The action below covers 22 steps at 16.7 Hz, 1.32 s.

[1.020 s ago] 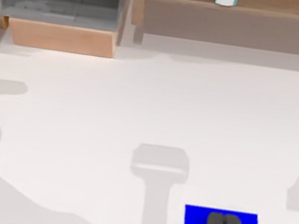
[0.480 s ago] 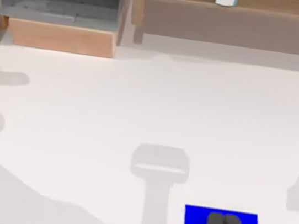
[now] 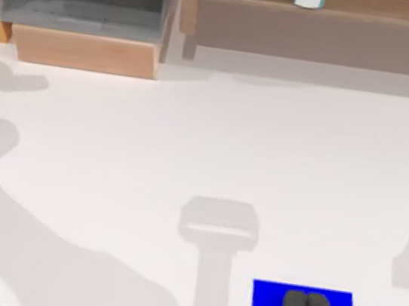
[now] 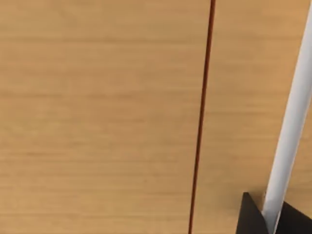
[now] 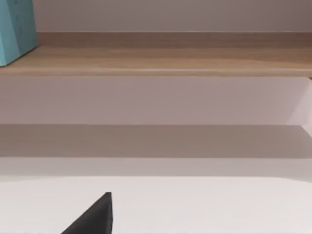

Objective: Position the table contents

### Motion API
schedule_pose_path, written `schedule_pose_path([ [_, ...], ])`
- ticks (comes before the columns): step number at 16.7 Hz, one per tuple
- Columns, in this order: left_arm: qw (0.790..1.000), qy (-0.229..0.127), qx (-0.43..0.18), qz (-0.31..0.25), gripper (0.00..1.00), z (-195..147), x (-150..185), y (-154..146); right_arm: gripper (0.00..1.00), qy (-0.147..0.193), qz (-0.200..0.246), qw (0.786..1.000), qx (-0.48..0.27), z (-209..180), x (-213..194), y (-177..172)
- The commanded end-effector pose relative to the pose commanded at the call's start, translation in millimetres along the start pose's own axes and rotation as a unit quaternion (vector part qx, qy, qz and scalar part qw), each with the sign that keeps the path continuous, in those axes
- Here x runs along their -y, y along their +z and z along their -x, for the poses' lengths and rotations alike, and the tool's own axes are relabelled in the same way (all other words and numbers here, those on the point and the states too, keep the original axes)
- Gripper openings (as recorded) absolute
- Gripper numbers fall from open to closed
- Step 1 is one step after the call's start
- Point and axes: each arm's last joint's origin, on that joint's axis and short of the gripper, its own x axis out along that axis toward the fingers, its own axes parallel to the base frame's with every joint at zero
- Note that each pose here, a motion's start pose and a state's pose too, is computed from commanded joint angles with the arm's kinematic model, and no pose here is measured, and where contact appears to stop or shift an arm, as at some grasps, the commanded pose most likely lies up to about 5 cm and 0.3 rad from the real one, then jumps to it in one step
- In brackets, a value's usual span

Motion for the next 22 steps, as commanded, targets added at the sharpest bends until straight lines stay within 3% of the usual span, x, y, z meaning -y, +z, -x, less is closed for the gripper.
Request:
schedule_pose_path([
  [2, 1.0, 0.0, 0.0, 0.0, 0.0, 0.0, 0.0, 0.0, 1.0, 0.0, 0.0, 1.0, 0.0, 0.0, 0.0, 0.0],
  [15, 1.0, 0.0, 0.0, 0.0, 0.98, 0.0, 0.0, 0.0, 1.0, 0.0, 0.0, 1.0, 0.0, 0.0, 0.0, 0.0],
  [22, 1.0, 0.0, 0.0, 0.0, 1.0, 0.0, 0.0, 0.0, 1.0, 0.0, 0.0, 1.0, 0.0, 0.0, 0.0, 0.0],
])
